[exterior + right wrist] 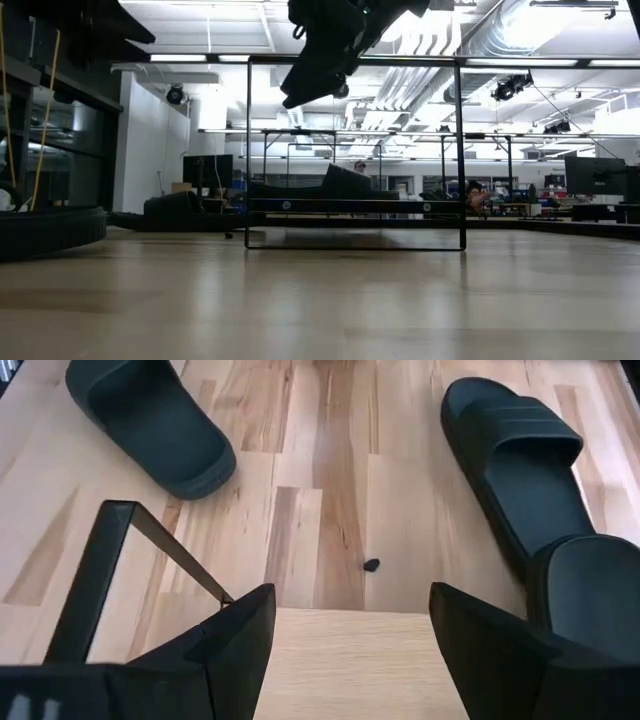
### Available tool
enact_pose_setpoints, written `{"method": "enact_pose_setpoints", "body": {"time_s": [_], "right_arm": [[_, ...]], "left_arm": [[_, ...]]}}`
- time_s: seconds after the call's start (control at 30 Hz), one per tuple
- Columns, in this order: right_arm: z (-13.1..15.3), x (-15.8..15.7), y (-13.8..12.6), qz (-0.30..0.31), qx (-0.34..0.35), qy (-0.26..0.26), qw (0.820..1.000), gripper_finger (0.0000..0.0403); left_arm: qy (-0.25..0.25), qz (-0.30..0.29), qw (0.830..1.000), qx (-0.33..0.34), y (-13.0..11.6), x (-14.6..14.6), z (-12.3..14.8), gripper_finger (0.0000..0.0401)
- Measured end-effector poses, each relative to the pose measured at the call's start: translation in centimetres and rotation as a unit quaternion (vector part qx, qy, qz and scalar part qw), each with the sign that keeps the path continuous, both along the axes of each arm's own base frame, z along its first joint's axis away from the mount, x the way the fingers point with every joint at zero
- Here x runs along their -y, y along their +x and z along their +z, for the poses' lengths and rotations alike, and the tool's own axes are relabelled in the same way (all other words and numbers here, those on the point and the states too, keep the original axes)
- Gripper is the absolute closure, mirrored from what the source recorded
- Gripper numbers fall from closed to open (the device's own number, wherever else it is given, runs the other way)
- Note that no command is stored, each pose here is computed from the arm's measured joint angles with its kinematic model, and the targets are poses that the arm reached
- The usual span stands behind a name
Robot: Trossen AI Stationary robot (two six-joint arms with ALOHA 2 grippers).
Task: Pick and place slides into the shelf
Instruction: Put the black slide on the shelf
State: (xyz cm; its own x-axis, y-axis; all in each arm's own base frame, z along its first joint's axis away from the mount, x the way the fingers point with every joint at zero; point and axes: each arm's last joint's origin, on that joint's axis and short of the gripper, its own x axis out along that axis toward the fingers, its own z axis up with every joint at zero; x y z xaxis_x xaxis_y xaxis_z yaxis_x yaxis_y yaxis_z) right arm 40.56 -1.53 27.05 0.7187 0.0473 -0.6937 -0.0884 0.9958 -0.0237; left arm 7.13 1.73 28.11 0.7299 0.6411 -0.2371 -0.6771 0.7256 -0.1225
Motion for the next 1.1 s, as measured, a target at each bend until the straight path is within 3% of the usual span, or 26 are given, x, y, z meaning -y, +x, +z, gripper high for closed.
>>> {"method": "enact_pose_setpoints", "body": {"time_s": [0.37, 0.63, 0.93, 1.1], "right_arm": [[0.3, -1.0, 0.3, 0.012, 0.021, 0.003, 1.000, 0.0146], [0.3, -2.0, 0.3, 0.024, 0.023, 0.003, 0.999, 0.0146], [0.1, -2.6, 0.1, 0.032, 0.010, 0.003, 0.999, 0.0146], [0.1, -2.6, 0.1, 0.031, 0.007, 0.004, 0.999, 0.0146]], "left_arm": [[-0.032, -0.052, 0.997, 0.035, 1.6, 0.3, -2.0, 0.0178], [-0.046, -0.039, 0.995, 0.082, 2.7, -0.2, -3.9, 0.0178], [-0.096, -0.009, 0.995, 0.039, 3.1, -2.7, -6.3, 0.0178], [-0.132, 0.004, 0.989, 0.060, 2.8, -4.1, -7.7, 0.0178]]}}
